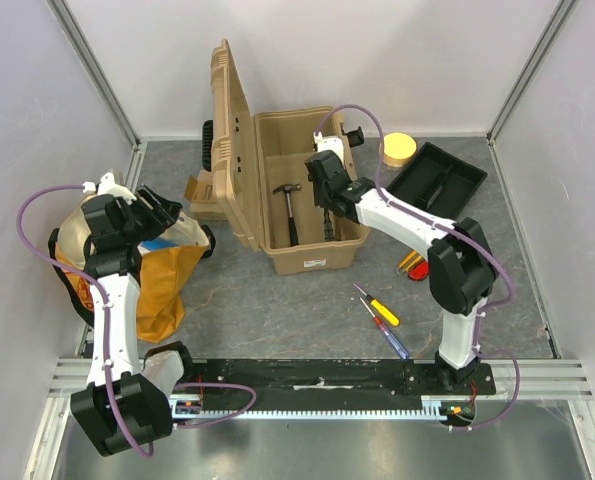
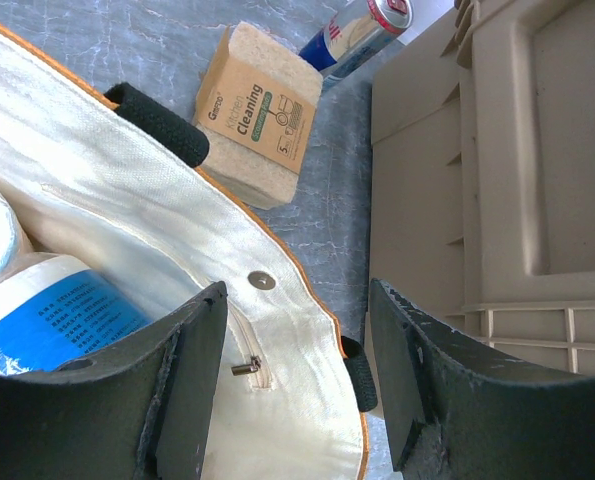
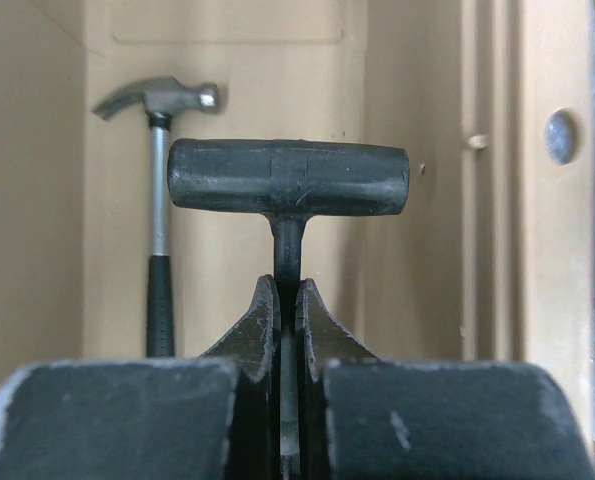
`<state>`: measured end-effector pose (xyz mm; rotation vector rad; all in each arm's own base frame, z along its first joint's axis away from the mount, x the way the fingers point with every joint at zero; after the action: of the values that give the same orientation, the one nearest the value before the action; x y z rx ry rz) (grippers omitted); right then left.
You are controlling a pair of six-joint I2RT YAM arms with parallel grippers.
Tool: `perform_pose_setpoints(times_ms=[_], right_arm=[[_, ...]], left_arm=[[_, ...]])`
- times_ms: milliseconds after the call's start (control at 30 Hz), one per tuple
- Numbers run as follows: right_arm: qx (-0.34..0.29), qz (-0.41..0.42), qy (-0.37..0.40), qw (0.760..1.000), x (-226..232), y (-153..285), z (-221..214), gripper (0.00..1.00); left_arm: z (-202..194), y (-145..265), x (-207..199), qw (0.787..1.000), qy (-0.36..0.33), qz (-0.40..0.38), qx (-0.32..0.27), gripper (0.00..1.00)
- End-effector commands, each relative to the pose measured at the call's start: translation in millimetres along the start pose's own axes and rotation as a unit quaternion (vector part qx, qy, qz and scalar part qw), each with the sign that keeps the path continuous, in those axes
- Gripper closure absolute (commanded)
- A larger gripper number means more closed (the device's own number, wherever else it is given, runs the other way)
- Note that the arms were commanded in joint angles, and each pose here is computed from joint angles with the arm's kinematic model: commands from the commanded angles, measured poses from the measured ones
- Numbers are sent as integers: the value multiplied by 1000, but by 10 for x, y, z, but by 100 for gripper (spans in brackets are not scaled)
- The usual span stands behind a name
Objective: Pack the tool kit
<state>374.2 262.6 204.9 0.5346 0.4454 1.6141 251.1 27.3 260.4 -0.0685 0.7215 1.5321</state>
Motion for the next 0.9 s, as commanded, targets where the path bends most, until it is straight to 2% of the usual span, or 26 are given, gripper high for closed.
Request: perform_pose_setpoints(times_ms=[0, 200, 400, 500, 700, 867], right_arm=[[13, -21, 24, 999, 6, -246, -169, 99], [65, -29, 45, 996, 77, -592, -467, 89], [71, -50, 43, 995, 83, -617, -423, 59], [45, -43, 28, 998, 94, -460, -206, 49], [-28, -9, -9, 1000, 96, 92, 407, 45], [-99, -20, -33, 994, -41, 565, 850, 41]], left_arm=[[66, 15, -6, 1000, -15, 5, -9, 36], [64, 12, 0, 1000, -16, 9, -8, 36], [68, 14, 3, 1000, -17, 11, -9, 36], [65, 14, 2, 1000, -17, 11, -8, 36], [64, 19, 0, 1000, -17, 10, -8, 36], [70, 25, -5, 1000, -17, 9, -10, 36]])
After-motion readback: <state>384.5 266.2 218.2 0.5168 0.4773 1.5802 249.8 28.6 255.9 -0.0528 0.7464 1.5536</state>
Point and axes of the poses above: each gripper's point midway between its finger pads, its own y axis back along the fingers, its own x axis along the line the jaws close on, z = x × y, the point moved 8 cm from there along y, back along the fingers, and after that the axes turned 5 degrees about -y, right-handed, at the moved point
